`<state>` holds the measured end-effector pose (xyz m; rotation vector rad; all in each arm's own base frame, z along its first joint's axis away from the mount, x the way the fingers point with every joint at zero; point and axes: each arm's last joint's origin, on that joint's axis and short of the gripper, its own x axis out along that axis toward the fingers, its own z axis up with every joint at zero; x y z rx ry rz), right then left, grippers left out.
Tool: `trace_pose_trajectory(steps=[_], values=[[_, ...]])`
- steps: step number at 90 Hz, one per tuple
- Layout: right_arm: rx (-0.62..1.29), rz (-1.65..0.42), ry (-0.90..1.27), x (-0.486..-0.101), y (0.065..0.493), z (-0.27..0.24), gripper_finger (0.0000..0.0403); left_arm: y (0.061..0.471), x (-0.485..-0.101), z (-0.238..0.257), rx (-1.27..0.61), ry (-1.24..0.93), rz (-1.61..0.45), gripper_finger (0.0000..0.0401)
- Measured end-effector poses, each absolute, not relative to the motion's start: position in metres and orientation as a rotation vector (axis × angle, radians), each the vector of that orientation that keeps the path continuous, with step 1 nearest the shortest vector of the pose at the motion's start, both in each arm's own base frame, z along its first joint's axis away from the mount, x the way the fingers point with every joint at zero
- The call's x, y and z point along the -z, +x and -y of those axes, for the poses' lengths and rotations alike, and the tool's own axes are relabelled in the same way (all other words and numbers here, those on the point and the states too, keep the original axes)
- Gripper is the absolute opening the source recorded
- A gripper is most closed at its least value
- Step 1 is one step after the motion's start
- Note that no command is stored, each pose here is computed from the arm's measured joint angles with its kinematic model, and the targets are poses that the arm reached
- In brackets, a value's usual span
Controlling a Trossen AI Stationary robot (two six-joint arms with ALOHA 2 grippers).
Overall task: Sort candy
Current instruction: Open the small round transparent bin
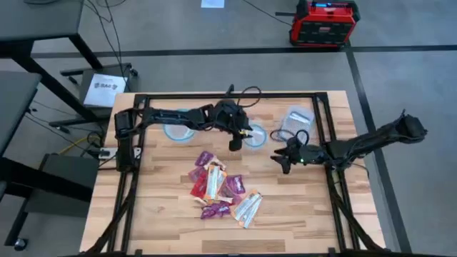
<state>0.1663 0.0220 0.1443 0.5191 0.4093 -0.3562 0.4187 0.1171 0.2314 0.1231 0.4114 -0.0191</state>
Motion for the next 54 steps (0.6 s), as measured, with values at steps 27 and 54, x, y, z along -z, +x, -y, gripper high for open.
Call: trace_pose_trajectory(steps=[27, 54], values=[[0.364, -0.303, 0.380, -0.127, 0.194, -0.035, 0.0180, 0.425, -0.212, -0.119, 0.180, 0.120, -0.401, 0.0127], [0.403, -0.301, 0.343, -0.106, 0.206, -0.029, 0.0180, 0.427, -0.196, -0.113, 0.169, 0.031, -0.482, 0.0127]])
